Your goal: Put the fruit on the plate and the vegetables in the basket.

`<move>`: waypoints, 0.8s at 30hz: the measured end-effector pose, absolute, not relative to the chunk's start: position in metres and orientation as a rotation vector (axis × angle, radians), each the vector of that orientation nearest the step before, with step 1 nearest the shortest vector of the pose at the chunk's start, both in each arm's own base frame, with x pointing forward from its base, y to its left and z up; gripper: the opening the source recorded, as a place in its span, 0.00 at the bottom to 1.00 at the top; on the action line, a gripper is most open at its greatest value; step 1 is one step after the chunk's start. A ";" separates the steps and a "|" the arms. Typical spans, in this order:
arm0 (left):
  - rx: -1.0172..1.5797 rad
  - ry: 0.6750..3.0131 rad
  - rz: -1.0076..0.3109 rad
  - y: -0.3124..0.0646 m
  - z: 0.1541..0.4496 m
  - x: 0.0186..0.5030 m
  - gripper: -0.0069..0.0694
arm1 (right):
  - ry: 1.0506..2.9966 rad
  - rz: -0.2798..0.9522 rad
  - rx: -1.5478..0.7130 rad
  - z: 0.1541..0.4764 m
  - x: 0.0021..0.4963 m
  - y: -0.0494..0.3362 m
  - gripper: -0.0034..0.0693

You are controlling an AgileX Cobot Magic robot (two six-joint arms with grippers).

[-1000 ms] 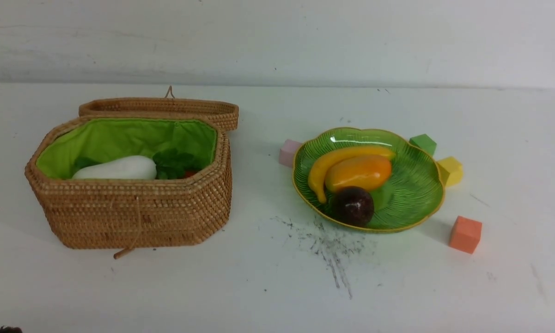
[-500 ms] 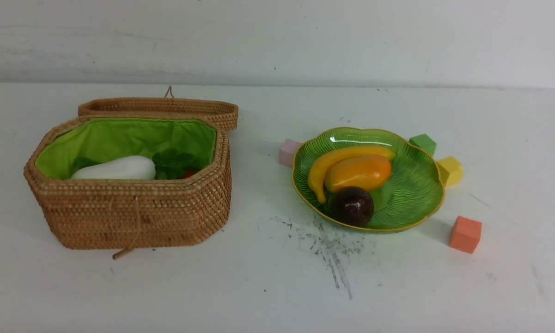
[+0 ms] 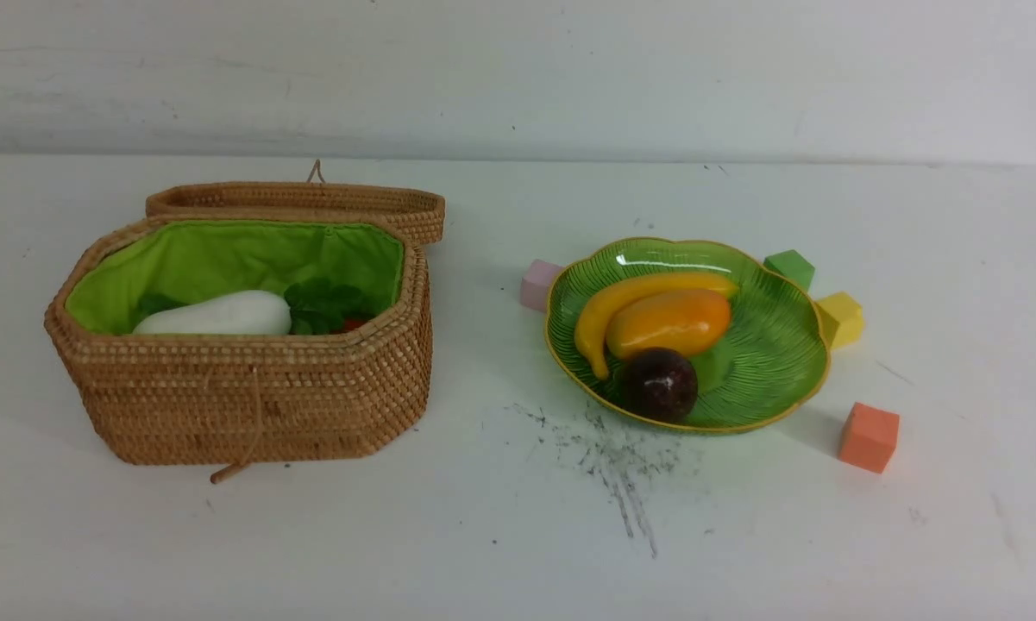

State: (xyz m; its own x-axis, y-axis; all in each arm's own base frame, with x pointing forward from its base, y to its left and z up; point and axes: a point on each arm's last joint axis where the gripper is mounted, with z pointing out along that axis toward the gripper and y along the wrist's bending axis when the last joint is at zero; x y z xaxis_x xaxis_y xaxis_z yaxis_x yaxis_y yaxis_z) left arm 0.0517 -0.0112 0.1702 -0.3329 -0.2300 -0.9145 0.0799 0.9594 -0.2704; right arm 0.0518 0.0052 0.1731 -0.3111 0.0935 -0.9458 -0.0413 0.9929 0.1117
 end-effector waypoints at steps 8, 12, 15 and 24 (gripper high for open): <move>-0.108 1.886 -0.315 -0.011 0.170 0.052 0.07 | 1.883 0.134 0.038 0.173 0.052 0.005 0.23; -0.108 1.886 -0.315 -0.011 0.170 0.052 0.07 | 1.882 0.134 0.038 0.173 0.052 0.005 0.24; -0.108 1.886 -0.315 -0.011 0.170 0.052 0.07 | 1.882 0.134 0.038 0.173 0.052 0.005 0.25; -0.108 1.886 -0.315 -0.011 0.170 0.052 0.07 | 1.882 0.134 0.038 0.173 0.052 0.005 0.27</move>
